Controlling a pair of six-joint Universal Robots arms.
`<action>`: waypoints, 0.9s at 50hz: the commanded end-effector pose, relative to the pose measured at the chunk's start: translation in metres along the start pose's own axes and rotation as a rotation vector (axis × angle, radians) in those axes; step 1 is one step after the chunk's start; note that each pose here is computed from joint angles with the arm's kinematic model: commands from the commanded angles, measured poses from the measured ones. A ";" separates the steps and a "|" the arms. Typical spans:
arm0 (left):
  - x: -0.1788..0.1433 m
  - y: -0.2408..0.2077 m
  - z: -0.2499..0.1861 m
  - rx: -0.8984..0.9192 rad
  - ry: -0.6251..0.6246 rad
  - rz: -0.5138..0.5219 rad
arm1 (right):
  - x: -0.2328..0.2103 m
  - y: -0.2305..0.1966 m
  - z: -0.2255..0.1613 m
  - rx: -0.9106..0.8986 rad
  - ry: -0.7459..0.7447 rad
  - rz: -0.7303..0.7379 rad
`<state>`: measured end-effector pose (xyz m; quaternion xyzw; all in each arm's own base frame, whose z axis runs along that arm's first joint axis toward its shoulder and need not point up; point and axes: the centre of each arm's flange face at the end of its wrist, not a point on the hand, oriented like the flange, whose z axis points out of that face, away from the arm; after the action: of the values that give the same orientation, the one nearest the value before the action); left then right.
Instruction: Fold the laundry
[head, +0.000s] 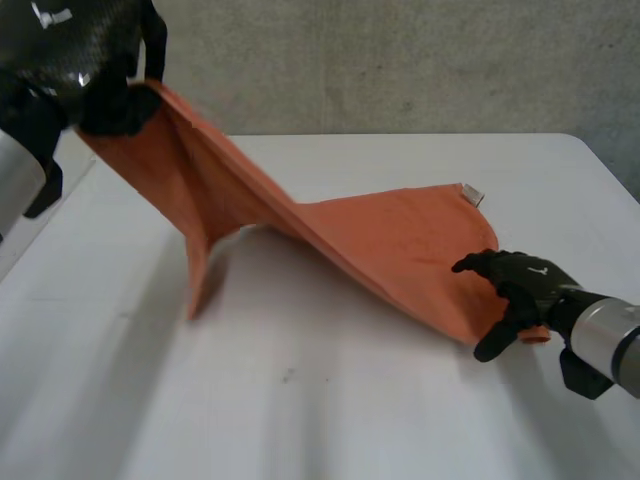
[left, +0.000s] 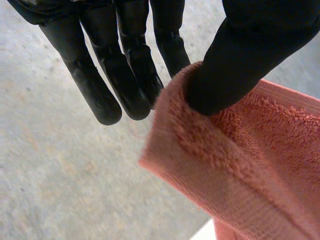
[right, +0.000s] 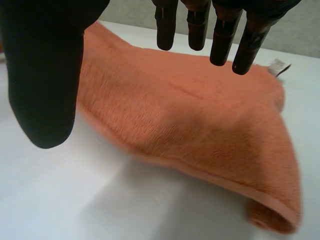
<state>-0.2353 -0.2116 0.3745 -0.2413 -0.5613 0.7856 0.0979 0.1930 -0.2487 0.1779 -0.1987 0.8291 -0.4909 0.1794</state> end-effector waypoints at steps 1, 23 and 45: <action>-0.010 -0.036 0.008 0.093 -0.051 -0.038 | -0.013 0.011 0.024 0.009 -0.049 -0.021; -0.034 -0.022 0.017 0.060 -0.129 -0.085 | 0.032 -0.002 0.058 0.120 0.306 -0.172; -0.057 0.099 0.012 -0.315 -0.187 -0.080 | 0.017 -0.078 -0.020 0.187 0.253 -0.351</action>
<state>-0.1897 -0.2767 0.3285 -0.1517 -0.6602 0.7332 0.0595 0.1823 -0.2933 0.2014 -0.2383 0.7760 -0.5839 0.0095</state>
